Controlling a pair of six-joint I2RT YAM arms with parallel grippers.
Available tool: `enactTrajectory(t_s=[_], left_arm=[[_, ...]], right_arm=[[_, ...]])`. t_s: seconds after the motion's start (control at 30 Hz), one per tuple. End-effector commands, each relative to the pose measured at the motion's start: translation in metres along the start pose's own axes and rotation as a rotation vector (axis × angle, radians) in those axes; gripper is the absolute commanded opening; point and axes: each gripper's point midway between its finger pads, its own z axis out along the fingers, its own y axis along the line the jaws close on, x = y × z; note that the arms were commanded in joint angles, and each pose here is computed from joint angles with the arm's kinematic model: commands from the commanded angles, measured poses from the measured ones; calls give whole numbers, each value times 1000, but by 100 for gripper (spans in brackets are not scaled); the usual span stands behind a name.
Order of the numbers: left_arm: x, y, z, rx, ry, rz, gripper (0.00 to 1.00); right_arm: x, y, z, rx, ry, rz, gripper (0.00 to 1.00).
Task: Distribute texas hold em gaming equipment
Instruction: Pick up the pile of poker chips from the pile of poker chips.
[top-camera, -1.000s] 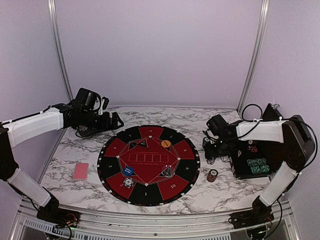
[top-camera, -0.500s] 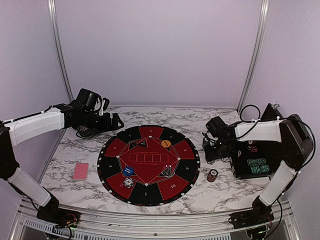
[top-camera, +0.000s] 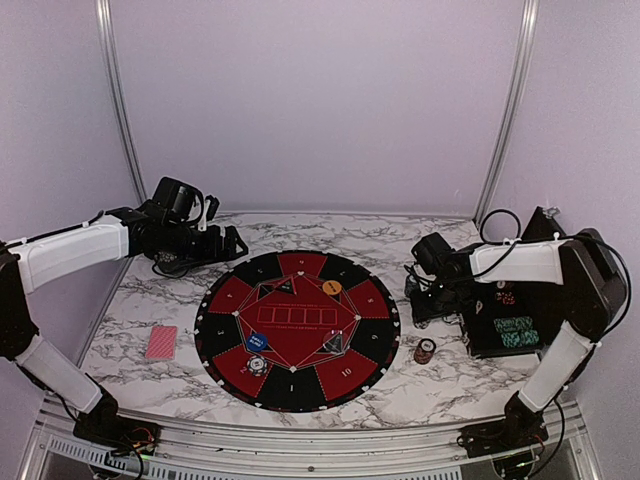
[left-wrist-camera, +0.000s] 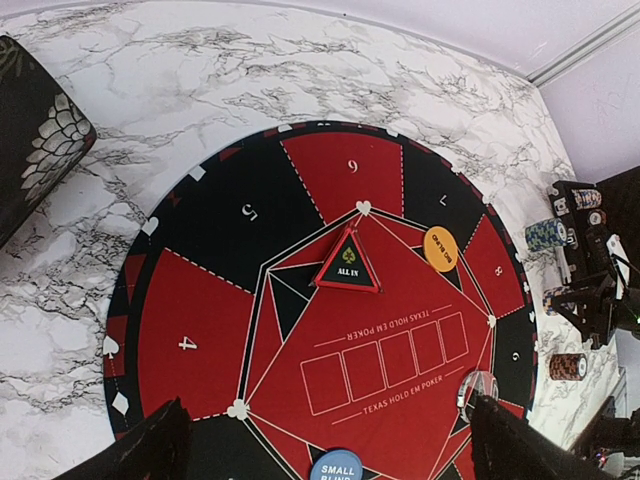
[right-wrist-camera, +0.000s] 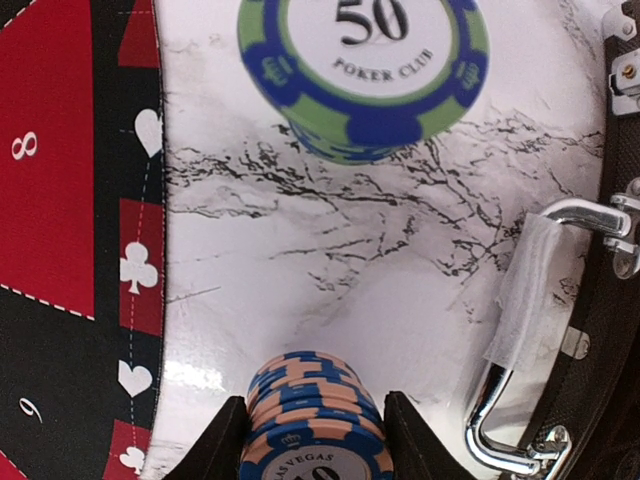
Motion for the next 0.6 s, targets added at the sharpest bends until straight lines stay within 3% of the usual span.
enactTrajectory(t_s=[0.0, 0.57], left_arm=[[4, 3, 0, -18, 14, 12, 99], [3, 3, 1, -17, 14, 18, 99]], right_arm=[[-10, 0, -6, -5, -24, 16, 39], [-19, 6, -16, -11, -40, 11, 37]])
